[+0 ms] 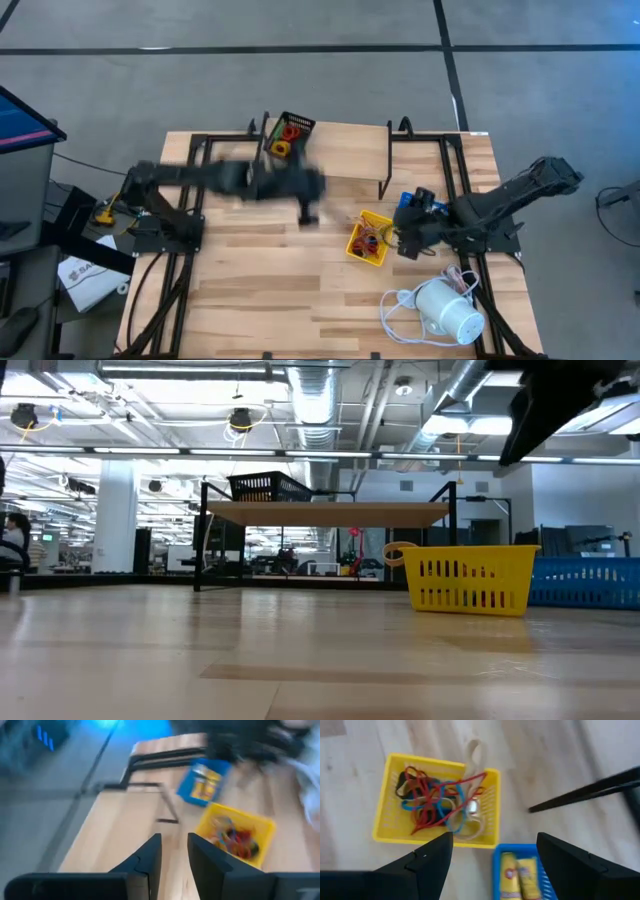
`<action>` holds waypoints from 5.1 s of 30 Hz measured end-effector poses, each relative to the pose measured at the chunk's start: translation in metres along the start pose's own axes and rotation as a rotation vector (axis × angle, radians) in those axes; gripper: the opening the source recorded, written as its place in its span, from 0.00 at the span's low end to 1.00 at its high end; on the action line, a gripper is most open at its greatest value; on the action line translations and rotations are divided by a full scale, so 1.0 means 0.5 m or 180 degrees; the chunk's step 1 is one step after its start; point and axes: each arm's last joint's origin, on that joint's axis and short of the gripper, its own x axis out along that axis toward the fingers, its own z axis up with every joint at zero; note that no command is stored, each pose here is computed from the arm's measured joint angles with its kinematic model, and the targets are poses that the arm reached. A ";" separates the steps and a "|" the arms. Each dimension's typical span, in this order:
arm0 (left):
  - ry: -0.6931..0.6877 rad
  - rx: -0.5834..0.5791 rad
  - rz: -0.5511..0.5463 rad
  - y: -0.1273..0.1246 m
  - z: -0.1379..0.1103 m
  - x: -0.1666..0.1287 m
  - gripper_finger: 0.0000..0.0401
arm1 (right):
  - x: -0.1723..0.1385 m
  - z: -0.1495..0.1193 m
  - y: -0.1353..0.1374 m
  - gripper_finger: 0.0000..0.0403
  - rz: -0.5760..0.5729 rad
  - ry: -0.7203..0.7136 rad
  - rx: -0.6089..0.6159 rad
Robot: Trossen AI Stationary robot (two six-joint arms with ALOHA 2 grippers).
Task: Pick & Place Office Desk Supplies
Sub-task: Adjust the light brown rubber band in the yellow bin
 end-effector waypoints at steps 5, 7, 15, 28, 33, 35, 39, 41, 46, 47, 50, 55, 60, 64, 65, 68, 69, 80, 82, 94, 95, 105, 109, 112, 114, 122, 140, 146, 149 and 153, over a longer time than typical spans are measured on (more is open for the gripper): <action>0.0237 0.0954 0.0052 -0.150 -0.088 0.054 0.22 | 0.036 0.018 0.005 0.71 0.0461 0.0110 -0.0198; 0.0445 0.0987 -0.0113 -0.175 -0.132 0.100 0.22 | 0.050 0.023 0.012 0.71 0.0539 0.0228 -0.0242; 0.0761 -0.0249 -0.0106 -0.108 -0.227 0.263 0.22 | 0.118 0.038 0.061 0.71 0.0550 0.0872 -0.0397; 0.0975 -0.0525 -0.0320 -0.123 -0.295 0.384 0.22 | 0.111 0.045 0.081 0.71 0.0363 0.0833 -0.0566; 0.0758 -0.0594 -0.0317 -0.127 -0.289 0.402 0.22 | 0.109 0.046 0.079 0.71 0.0333 0.0792 -0.0565; 0.0650 -0.0625 -0.0308 -0.127 -0.284 0.406 0.22 | 0.109 0.046 0.079 0.71 0.0334 0.0789 -0.0570; 0.0603 -0.0652 -0.0253 -0.123 -0.282 0.409 0.22 | 0.109 0.046 0.079 0.71 0.0333 0.0788 -0.0570; 0.0587 -0.0663 -0.0250 -0.122 -0.281 0.409 0.22 | 0.109 0.046 0.079 0.71 0.0333 0.0788 -0.0569; 0.0468 -0.0688 -0.0270 -0.125 -0.273 0.409 0.22 | 0.108 0.047 0.080 0.71 0.0338 0.0779 -0.0563; 0.0465 -0.0689 -0.0299 -0.127 -0.275 0.412 0.22 | 0.108 0.047 0.080 0.71 0.0338 0.0778 -0.0559; 0.0488 -0.0678 -0.0349 -0.136 -0.285 0.423 0.22 | 0.108 0.047 0.080 0.71 0.0338 0.0778 -0.0559; 0.0368 -0.0681 -0.0496 -0.158 -0.282 0.427 0.22 | 0.108 0.047 0.080 0.71 0.0339 0.0767 -0.0555; 0.0107 -0.0647 -0.0580 -0.177 -0.260 0.413 0.22 | 0.108 0.047 0.080 0.71 0.0344 0.0764 -0.0577; 0.0021 -0.0642 -0.0632 -0.188 -0.251 0.405 0.22 | 0.108 0.048 0.079 0.71 0.0326 0.0756 -0.0575; 0.0017 -0.0638 -0.0640 -0.190 -0.251 0.404 0.22 | 0.108 0.048 0.079 0.71 0.0318 0.0751 -0.0576; -0.0059 -0.0650 -0.0668 -0.196 -0.246 0.401 0.22 | 0.109 0.048 0.079 0.71 0.0273 0.0725 -0.0580; -0.0094 -0.0658 -0.0695 -0.199 -0.243 0.400 0.22 | 0.109 0.048 0.078 0.71 0.0268 0.0723 -0.0581; 0.0183 -0.0563 -0.0268 -0.196 -0.269 0.410 0.22 | 0.108 0.047 0.078 0.71 0.0237 0.0734 -0.0539; 0.0259 -0.0527 -0.0009 -0.189 -0.275 0.411 0.22 | 0.108 0.047 0.078 0.71 0.0232 0.0737 -0.0537; 0.0465 -0.0696 0.0026 -0.195 -0.298 0.424 0.22 | 0.108 0.047 0.076 0.71 0.0172 0.0709 -0.0565; 0.0478 -0.0709 0.0047 -0.196 -0.301 0.426 0.22 | 0.108 0.047 0.076 0.71 0.0173 0.0707 -0.0572; 0.0525 -0.0858 -0.0164 -0.195 -0.299 0.424 0.22 | 0.108 0.048 0.077 0.71 0.0178 0.0698 -0.0577; 0.0517 -0.0867 -0.0307 -0.202 -0.300 0.425 0.22 | 0.108 0.048 0.077 0.71 0.0179 0.0697 -0.0577; 0.0458 -0.0893 -0.0501 -0.211 -0.294 0.423 0.22 | 0.108 0.048 0.077 0.71 0.0179 0.0697 -0.0579; 0.0435 -0.0885 -0.0555 -0.217 -0.292 0.420 0.22 | 0.108 0.048 0.077 0.71 0.0179 0.0697 -0.0581; 0.0210 -0.0894 -0.0663 -0.236 -0.277 0.413 0.22 | 0.108 0.048 0.077 0.71 0.0184 0.0693 -0.0609; 0.0481 -0.0782 -0.0182 -0.217 -0.292 0.407 0.17 | 0.109 0.051 0.078 0.71 0.0143 0.0620 -0.0597; 0.0784 -0.0920 -0.0131 -0.214 -0.348 0.462 0.09 | 0.109 0.052 0.079 0.71 0.0158 0.0594 -0.0598; 0.0749 -0.1102 -0.0536 -0.223 -0.351 0.476 0.08 | 0.107 0.051 0.081 0.71 0.0164 0.0590 -0.0620; 0.0549 -0.1152 -0.0912 -0.243 -0.334 0.467 0.07 | 0.107 0.051 0.082 0.71 0.0169 0.0588 -0.0629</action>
